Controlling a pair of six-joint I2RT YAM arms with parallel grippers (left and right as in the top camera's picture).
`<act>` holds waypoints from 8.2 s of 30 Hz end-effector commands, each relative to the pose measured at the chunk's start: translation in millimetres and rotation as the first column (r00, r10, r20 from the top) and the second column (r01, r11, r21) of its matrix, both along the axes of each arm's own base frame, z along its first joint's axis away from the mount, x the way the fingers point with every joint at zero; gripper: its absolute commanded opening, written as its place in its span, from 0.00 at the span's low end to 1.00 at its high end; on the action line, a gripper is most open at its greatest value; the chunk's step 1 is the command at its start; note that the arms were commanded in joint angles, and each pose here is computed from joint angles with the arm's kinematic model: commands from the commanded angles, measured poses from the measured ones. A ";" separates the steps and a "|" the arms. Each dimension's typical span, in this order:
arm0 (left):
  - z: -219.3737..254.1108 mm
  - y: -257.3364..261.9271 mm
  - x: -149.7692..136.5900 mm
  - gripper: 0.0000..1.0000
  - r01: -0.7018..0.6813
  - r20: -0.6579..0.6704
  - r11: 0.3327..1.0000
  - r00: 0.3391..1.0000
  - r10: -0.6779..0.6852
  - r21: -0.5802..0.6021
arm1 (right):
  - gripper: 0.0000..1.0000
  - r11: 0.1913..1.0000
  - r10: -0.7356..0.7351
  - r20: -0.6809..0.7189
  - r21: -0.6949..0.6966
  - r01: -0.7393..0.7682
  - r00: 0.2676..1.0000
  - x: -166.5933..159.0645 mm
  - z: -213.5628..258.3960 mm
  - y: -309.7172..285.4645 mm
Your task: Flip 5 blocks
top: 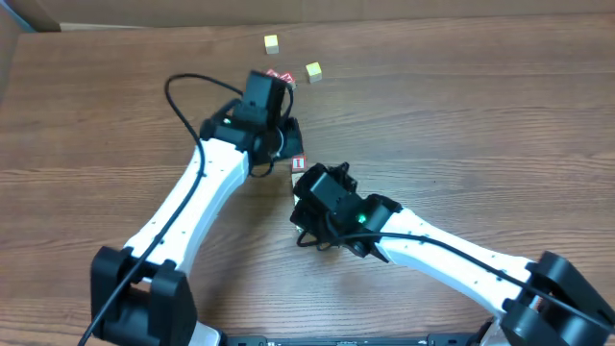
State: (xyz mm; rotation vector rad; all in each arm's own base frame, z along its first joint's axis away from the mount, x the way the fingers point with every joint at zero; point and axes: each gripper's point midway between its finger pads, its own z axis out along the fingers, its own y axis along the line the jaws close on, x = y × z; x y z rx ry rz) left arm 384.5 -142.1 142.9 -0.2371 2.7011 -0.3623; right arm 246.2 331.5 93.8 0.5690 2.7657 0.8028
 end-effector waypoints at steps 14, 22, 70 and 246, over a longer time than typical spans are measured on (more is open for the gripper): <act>16.0 16.4 45.8 0.04 0.044 -0.058 0.996 0.998 -0.040 0.071 | 0.04 0.958 0.199 0.127 -0.235 -0.166 0.972 6.7 25.3 -27.0; -50.9 -9.7 63.4 0.04 0.088 -0.158 0.996 0.983 -0.090 -0.021 | 0.04 0.947 0.172 0.058 -0.285 -0.149 0.983 2.4 -21.8 -34.8; -127.9 -13.1 27.6 0.04 0.156 -0.390 0.986 0.913 -0.119 0.065 | 0.04 0.947 0.173 -0.032 -0.268 -0.175 0.984 -25.6 -73.1 -7.9; 33.5 128.4 21.7 1.00 -0.231 -0.217 0.966 0.943 0.252 0.118 | 1.00 0.778 0.334 0.032 -0.574 -0.256 0.942 130.3 16.3 -134.1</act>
